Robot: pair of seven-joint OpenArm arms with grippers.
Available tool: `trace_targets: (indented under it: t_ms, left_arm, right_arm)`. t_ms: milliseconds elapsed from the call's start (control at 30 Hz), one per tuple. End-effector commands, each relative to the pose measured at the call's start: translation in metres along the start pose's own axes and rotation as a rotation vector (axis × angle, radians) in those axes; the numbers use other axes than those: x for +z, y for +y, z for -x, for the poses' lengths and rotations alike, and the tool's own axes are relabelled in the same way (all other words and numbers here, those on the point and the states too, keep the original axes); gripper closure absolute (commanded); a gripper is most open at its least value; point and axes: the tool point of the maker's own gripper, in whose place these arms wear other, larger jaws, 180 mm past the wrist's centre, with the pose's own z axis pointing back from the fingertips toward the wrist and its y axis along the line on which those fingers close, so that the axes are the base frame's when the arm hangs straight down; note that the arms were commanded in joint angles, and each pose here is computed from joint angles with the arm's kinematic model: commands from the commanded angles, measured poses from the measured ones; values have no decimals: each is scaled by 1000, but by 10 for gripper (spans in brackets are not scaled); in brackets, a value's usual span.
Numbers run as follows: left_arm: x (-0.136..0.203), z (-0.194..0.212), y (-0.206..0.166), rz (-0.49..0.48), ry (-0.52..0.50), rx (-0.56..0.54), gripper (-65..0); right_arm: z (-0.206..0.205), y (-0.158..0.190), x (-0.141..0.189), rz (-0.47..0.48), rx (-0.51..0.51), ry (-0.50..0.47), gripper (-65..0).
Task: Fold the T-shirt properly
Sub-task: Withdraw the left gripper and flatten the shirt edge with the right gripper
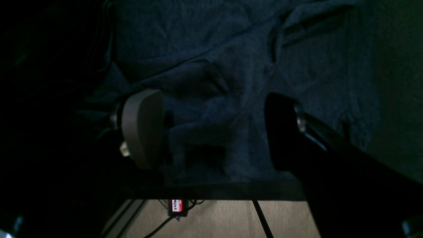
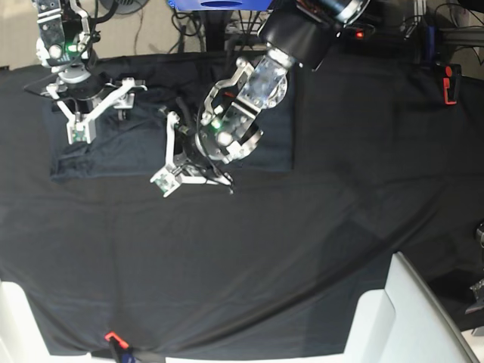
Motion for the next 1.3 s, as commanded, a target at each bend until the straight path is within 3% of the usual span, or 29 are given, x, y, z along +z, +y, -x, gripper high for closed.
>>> trace_targets:
  t_ms: [0, 133, 300, 467, 633, 767, 900, 1267]
  left_arm:
    - [5, -18, -1, -4, -58, 3, 0]
    - [26, -5, 3, -33, -80, 11, 0]
    - [72, 40, 68, -212, -68, 119, 0]
    - [126, 132, 148, -424, 83, 195, 0]
    - [180, 209, 180, -525, 210, 263, 0]
    - [218, 246, 194, -534, 123, 464, 0]
    - [225, 264, 183, -432, -20, 574, 0]
    - [209, 264, 154, -314, -75, 615, 0]
  right_arm:
    - [-10, 0, 4, -2, 10, -40, -446]
    - [-6, 35, 13, -102, 89, -37, -441]
    - [6, 98, 32, -273, 168, -11, -441]
    - [26, 144, 43, -386, 210, 69, -440]
    - [16, 155, 42, -404, 194, 46, -440]
    - [18, 155, 33, -394, 200, 57, -440]
    - [29, 151, 24, -379, 210, 91, -440]
    - [27, 147, 17, -367, 214, 91, -440]
